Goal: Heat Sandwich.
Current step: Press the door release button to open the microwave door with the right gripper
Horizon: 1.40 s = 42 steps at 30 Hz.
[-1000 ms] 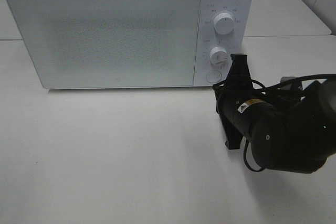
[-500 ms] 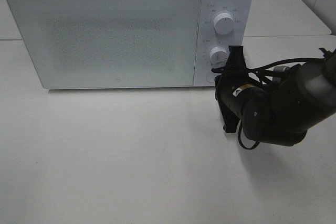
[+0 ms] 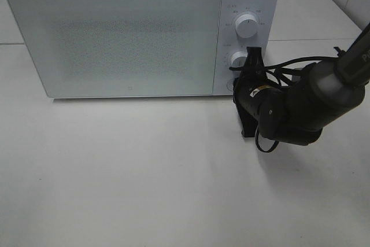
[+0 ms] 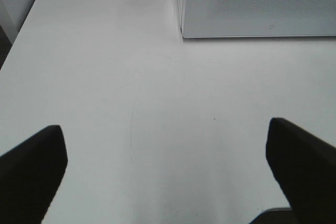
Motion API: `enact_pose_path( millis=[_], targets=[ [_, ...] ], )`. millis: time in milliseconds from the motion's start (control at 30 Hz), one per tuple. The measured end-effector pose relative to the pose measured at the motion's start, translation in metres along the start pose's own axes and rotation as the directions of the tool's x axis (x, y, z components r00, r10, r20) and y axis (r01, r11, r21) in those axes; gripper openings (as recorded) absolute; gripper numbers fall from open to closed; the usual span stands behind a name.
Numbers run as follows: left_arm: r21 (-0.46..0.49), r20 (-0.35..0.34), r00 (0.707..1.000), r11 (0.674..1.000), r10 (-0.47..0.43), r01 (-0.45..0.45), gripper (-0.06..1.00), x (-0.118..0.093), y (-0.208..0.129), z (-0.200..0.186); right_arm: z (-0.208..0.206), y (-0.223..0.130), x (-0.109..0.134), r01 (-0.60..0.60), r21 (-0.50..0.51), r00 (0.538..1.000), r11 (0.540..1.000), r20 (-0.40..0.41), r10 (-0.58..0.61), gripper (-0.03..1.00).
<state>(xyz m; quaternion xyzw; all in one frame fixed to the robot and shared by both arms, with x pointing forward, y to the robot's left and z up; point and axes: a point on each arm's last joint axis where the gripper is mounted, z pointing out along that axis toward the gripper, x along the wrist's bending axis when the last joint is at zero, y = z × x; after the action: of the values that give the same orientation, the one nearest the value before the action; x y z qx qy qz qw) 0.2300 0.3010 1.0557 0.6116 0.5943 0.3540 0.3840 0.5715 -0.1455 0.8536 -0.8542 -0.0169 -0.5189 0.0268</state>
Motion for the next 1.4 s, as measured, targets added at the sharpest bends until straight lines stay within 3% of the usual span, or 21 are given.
enact_pose_path(
  millis=[433, 1400],
  targets=[
    [0.000, 0.000, 1.000, 1.000, 0.000, 0.000, 0.98, 0.000, 0.000, 0.000, 0.008, -0.002, 0.001, -0.015, 0.000, 0.999, 1.000, 0.032, 0.015, 0.01],
    [0.000, 0.000, 1.000, 1.000, 0.000, 0.000, 0.98, 0.000, 0.000, 0.000, 0.019, -0.009, 0.003, 0.027, -0.055, 0.998, 0.998, -0.049, -0.029, 0.01]
  ],
)
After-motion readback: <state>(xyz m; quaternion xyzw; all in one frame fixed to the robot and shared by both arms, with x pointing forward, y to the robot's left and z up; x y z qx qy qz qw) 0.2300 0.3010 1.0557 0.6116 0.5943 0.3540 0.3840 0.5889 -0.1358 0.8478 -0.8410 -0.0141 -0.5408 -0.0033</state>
